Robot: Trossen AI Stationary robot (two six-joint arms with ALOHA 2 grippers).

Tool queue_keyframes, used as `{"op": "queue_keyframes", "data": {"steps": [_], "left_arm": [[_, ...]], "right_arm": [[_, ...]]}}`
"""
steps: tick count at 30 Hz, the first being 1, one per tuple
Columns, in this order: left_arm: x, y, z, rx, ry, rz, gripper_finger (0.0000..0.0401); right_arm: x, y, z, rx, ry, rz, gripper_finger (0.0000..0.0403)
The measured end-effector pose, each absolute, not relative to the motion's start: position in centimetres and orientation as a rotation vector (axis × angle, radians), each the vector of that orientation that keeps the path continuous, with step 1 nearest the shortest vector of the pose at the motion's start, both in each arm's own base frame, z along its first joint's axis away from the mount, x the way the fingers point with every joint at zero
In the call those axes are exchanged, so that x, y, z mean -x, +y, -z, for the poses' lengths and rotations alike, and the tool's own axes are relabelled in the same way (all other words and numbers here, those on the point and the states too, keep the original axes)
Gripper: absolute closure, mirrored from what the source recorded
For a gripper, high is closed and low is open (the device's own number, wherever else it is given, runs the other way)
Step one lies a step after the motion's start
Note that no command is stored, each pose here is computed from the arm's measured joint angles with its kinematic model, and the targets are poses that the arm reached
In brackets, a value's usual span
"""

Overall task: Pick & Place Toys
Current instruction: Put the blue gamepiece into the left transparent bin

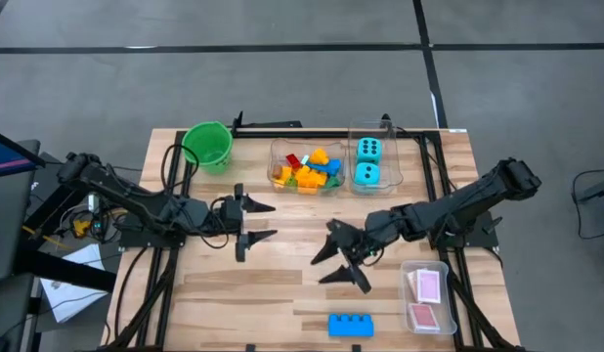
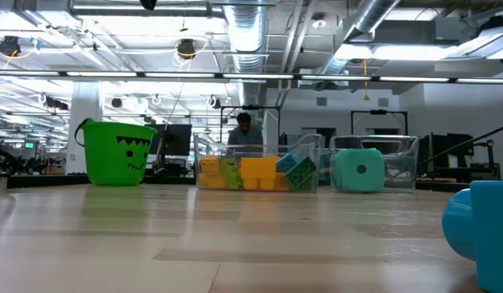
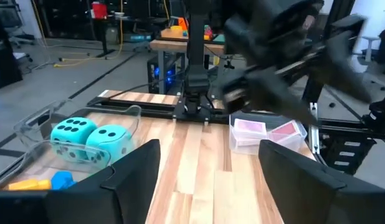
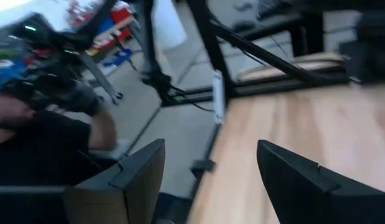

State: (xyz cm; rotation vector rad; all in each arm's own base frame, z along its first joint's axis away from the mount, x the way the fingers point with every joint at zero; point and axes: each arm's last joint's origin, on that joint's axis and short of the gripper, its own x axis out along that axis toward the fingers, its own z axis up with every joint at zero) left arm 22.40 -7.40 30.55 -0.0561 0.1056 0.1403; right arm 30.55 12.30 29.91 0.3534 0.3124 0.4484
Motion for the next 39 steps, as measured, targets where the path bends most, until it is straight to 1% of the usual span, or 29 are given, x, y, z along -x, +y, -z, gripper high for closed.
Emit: {"op": "queue_keyframes", "data": {"steps": [4, 7, 10, 14, 18, 22, 24, 30, 33, 37, 39], "left_arm": [[-22.4, -7.4, -30.7, 0.036, 0.095, -0.150, 0.0114], [-22.4, -7.2, -30.8, 0.022, 0.078, -0.194, 0.0100], [-22.4, -7.1, -31.0, 0.027, 0.058, -0.223, 0.0086], [-22.4, -7.1, -31.4, 0.045, 0.025, -0.226, 0.0071], [-22.4, -7.2, -31.5, 0.050, 0.016, -0.225, 0.0060], [-22.4, -7.1, -31.5, 0.053, 0.011, -0.225, 0.0053], [-22.4, -7.1, -31.5, 0.053, 0.012, -0.225, 0.0052], [-22.4, -7.1, -31.5, 0.049, 0.019, -0.225, 0.0053], [-22.4, -7.1, -31.4, 0.047, 0.023, -0.225, 0.0051], [-22.4, -7.2, -31.4, 0.046, 0.027, -0.225, 0.0049], [-22.4, -7.2, -31.3, 0.048, 0.029, -0.225, 0.0049]], "right_arm": [[-30.7, 15.5, -30.9, -0.354, 0.261, -0.515, 0.0157], [-30.4, 18.1, -31.6, -0.337, 0.276, -0.507, 0.0157], [-29.7, 20.6, -31.4, -0.308, 0.356, -0.421, 0.0157], [-28.3, 23.1, -31.7, -0.317, 0.439, -0.234, 0.0157], [-27.3, 24.9, -30.3, -0.350, 0.538, -0.132, 0.0157], [-27.0, 25.6, -29.0, -0.397, 0.612, -0.089, 0.0157], [-26.9, 25.6, -27.8, -0.378, 0.675, -0.056, 0.0157], [-28.4, 25.3, -25.6, -0.372, 0.749, -0.008, 0.0157], [-28.9, 25.0, -23.9, -0.341, 0.818, 0.015, 0.0157], [-29.4, 24.8, -23.0, -0.318, 0.851, 0.030, 0.0157], [-29.7, 24.7, -22.3, -0.261, 0.870, 0.029, 0.0157]]}}
